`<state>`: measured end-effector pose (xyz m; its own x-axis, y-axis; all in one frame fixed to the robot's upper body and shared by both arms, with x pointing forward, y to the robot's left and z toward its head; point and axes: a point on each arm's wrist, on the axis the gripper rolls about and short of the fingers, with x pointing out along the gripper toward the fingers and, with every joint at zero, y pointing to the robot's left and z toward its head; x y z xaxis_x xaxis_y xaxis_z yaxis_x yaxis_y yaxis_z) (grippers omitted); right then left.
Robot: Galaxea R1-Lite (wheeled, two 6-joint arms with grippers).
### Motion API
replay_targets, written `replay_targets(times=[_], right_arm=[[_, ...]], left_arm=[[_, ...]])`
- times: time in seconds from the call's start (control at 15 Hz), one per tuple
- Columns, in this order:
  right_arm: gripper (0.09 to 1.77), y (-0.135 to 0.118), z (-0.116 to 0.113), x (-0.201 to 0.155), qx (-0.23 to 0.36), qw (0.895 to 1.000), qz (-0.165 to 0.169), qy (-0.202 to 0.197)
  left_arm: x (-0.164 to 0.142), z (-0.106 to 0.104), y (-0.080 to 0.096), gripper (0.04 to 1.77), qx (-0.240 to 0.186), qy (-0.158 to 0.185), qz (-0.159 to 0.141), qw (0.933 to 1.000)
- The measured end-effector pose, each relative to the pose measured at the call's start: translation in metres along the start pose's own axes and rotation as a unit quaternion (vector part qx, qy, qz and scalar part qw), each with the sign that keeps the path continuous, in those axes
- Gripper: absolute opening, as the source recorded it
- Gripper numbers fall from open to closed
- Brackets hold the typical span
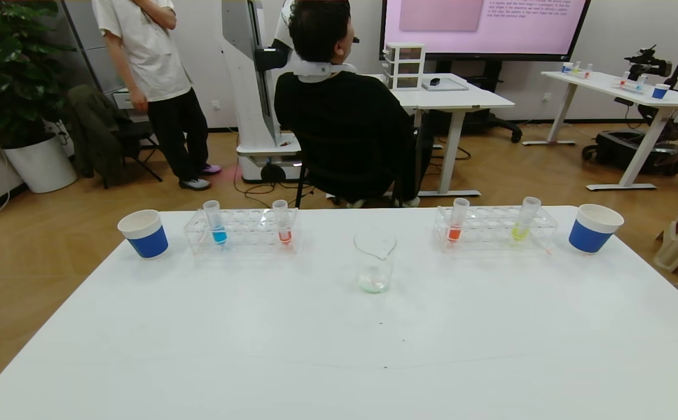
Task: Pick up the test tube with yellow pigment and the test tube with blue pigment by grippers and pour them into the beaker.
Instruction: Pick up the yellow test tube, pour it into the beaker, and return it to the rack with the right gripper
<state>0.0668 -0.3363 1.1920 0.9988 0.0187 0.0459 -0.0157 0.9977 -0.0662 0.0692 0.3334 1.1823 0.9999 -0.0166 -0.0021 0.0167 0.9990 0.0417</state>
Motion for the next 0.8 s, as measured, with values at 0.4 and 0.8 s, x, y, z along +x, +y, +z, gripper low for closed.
replay_targets(times=[0.4, 0.8], right_arm=[[1.74, -0.004, 0.051, 0.005, 0.004, 1.0, 0.001, -0.027], [1.74, -0.009, 0.119, 0.077, 0.018, 0.999, 0.0, -0.035]], left_arm=[[0.0, 0.0, 0.0, 1.75, 0.0, 0.0, 0.0, 1.0], [0.0, 0.0, 0.0, 1.75, 0.0, 0.0, 0.0, 1.0]])
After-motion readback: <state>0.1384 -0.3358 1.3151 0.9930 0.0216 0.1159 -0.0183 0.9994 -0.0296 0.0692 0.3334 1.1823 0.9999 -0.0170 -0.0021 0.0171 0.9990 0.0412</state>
